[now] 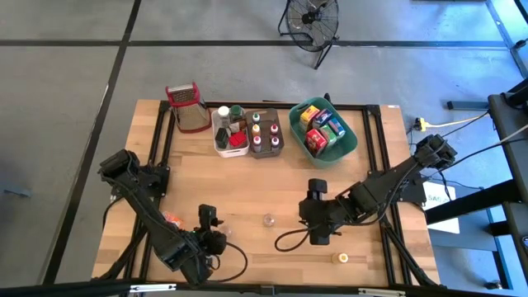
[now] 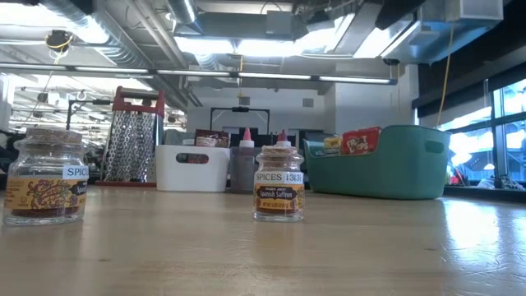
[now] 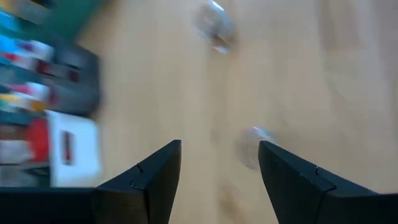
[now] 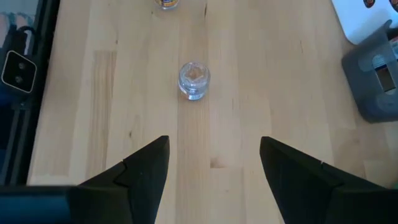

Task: Pick & Place Kitchen Items
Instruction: Put the left brown spice can into the left white bin

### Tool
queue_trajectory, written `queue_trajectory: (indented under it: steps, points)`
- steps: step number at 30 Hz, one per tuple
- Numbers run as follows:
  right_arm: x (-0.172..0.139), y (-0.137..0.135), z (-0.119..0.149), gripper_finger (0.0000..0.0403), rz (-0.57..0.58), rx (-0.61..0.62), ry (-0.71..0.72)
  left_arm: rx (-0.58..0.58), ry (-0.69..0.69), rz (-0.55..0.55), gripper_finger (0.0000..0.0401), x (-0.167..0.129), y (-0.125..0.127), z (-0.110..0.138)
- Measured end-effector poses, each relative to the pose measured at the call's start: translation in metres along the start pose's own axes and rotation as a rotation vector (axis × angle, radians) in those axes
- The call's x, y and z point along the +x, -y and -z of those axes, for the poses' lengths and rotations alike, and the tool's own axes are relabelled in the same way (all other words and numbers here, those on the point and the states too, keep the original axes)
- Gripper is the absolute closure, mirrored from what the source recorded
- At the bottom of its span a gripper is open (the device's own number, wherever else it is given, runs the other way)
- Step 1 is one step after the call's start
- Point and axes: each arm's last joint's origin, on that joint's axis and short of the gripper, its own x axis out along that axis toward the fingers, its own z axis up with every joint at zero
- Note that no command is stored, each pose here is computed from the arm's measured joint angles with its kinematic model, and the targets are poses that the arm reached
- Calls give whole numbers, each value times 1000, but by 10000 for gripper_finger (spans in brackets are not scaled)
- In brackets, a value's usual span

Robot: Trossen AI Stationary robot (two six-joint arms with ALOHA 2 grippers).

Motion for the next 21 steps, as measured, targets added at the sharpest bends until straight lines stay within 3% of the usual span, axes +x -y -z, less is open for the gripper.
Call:
queue_trajectory:
  steps: [7,13,21]
  points:
    - [7,0,5,149,1,-1,-2,-7,-20,69,192,2,3,-3]
    - [11,0,8,149,5,-4,-10,37,40,-18,192,2,0,-4]
    - [11,0,8,149,4,-3,-8,51,52,-37,189,2,-1,-5]
